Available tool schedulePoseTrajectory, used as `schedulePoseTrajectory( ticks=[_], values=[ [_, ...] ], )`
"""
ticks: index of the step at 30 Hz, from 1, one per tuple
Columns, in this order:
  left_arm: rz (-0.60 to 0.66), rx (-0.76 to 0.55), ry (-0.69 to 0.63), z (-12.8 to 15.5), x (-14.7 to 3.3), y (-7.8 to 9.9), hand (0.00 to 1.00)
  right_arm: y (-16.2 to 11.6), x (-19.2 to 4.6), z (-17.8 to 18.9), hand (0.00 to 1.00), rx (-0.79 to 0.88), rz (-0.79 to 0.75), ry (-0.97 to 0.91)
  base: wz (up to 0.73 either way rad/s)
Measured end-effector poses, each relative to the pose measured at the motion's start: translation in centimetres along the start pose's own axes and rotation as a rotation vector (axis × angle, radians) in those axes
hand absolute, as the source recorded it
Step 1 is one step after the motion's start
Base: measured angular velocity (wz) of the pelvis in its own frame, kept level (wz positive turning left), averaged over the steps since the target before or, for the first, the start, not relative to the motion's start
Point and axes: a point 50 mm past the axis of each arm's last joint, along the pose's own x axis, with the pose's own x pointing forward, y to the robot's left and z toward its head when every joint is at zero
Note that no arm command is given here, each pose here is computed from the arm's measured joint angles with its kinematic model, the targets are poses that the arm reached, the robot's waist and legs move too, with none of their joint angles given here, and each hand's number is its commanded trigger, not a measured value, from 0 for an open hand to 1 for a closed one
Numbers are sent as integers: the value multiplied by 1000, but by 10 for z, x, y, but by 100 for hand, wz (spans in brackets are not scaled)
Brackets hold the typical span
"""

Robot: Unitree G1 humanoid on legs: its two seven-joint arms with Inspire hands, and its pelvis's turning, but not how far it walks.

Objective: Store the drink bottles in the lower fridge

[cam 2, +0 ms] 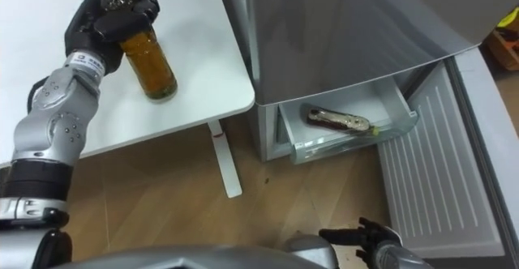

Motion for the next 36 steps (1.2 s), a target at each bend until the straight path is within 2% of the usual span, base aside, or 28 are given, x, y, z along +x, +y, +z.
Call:
schedulePoseTrajectory(
  ticks=[4,10,15,19,27,36],
  values=[
    [-4,5,-10,2,0,-2,100,3,0,0,0,-13,6,0,3],
    [-50,76,-71,15,-2,-19,100,6,2,11,0,-98,15,-22,7],
    [-148,143,-173,32,-15,-43,100,10,2,18,0,-164,25,-51,5],
    [-221,149,-188,32,-19,-57,100,14,2,23,0,-217,38,-66,0],
    [-354,158,-160,22,-22,-78,100,48,2,46,0,-426,188,-135,4],
    [-455,182,-201,28,-36,-82,100,81,-13,83,0,-536,415,-294,9]
  ],
)
